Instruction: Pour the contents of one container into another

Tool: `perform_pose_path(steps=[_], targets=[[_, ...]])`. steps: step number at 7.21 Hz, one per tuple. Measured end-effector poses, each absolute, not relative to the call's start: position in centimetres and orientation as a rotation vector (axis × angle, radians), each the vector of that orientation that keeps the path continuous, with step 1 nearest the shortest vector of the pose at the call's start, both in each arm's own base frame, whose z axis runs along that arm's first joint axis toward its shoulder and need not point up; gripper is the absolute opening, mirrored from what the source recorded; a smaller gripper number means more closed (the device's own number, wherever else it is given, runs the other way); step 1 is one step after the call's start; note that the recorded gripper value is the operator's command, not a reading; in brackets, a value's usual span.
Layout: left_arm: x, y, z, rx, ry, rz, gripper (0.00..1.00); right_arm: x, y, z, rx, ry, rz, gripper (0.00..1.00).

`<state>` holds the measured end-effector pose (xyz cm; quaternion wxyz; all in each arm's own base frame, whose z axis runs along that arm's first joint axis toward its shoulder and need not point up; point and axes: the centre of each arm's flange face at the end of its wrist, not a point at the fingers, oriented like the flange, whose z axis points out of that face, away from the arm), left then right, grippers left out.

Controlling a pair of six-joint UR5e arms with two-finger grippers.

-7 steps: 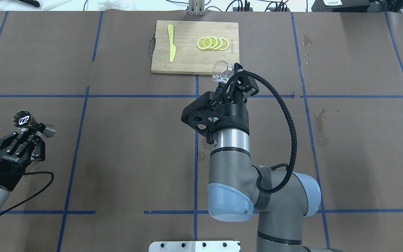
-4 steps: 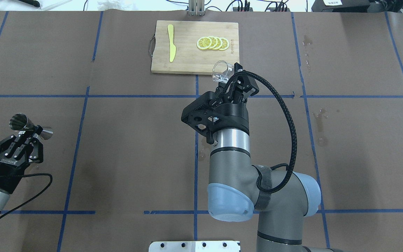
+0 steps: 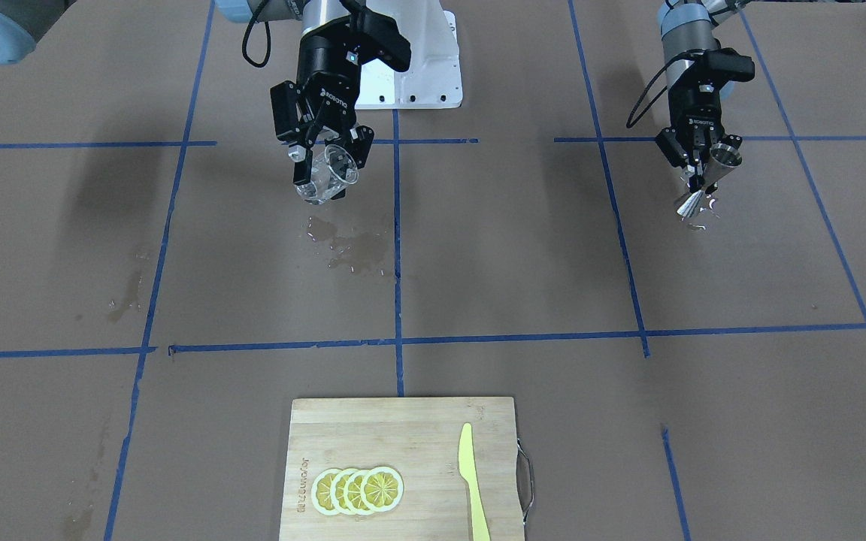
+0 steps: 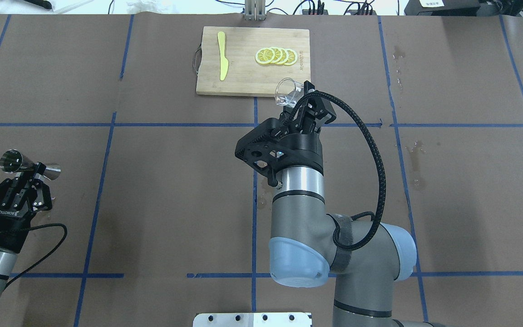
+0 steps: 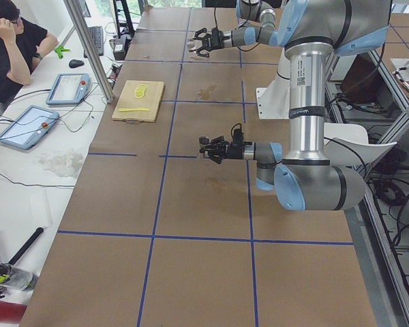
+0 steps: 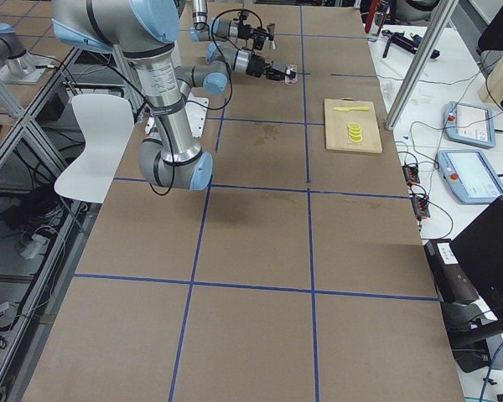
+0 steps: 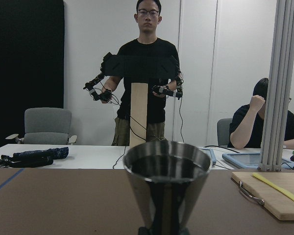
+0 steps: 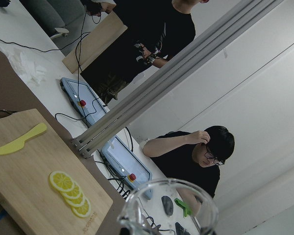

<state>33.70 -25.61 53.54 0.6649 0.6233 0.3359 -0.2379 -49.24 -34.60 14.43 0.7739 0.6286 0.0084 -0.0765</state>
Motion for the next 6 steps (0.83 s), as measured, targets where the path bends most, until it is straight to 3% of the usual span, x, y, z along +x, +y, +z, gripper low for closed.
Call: perform_pose_path(steps=[6], targets=[[36.7,-24.5,54.0,1.379,0.792,-0.461,0.0,-49.2,-34.6,14.5,1.361,0.02,-0.166,0.0]])
